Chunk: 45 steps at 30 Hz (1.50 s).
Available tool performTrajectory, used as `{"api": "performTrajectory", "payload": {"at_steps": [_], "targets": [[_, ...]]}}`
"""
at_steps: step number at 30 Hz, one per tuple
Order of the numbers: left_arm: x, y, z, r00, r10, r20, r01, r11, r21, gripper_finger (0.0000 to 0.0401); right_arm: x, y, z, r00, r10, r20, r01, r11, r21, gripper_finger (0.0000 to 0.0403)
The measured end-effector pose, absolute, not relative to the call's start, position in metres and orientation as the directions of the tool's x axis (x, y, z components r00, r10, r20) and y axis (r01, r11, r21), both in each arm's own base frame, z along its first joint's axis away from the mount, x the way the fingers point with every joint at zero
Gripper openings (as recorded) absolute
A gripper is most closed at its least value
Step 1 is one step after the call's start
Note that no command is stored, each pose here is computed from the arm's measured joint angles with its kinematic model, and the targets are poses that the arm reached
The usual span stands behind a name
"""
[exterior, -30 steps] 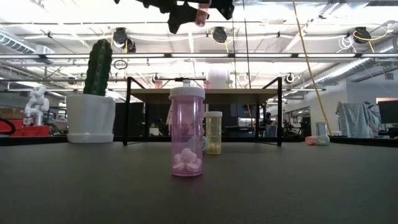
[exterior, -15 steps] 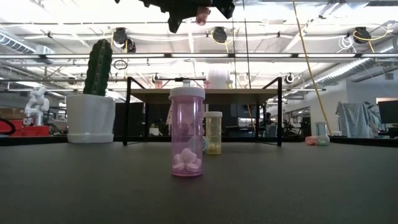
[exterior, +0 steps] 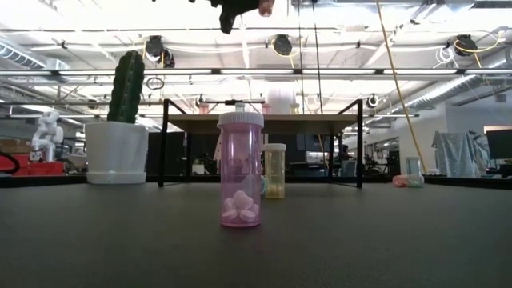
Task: Pick and place medicine bottles onto shelf by color
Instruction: Put the bottom orange pill bottle aligned with the other orange pill bottle on the shelf
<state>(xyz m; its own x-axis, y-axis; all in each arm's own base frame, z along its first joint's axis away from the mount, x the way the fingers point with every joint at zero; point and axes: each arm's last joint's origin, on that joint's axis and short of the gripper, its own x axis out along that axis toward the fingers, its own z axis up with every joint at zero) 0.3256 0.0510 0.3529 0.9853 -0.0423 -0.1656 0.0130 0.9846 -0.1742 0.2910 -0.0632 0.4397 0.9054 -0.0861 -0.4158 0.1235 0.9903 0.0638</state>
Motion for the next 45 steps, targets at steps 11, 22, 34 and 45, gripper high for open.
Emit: {"api": "performTrajectory", "payload": {"at_steps": [11,22,34,45], "targets": [[0.323,0.058,0.377,0.998,-0.012,0.054,0.020,0.988,-0.151,0.0111,0.261,-0.043,0.396,0.967,-0.067,-0.245,0.130,0.959,0.252,0.0216],[0.325,0.045,0.378,0.996,-0.051,0.067,0.058,0.994,-0.095,0.0113,0.279,-0.035,0.381,0.984,-0.022,-0.177,0.068,0.964,0.256,0.0216],[0.325,0.045,0.378,0.997,-0.015,0.070,0.022,0.995,-0.098,0.0113,0.291,-0.034,0.373,0.983,0.068,-0.173,-0.017,0.960,0.281,0.0150],[0.326,0.044,0.376,0.999,-0.009,0.046,0.015,0.993,-0.119,0.0119,0.290,-0.040,0.373,0.983,0.060,-0.173,-0.005,0.953,0.302,0.0092]]}}
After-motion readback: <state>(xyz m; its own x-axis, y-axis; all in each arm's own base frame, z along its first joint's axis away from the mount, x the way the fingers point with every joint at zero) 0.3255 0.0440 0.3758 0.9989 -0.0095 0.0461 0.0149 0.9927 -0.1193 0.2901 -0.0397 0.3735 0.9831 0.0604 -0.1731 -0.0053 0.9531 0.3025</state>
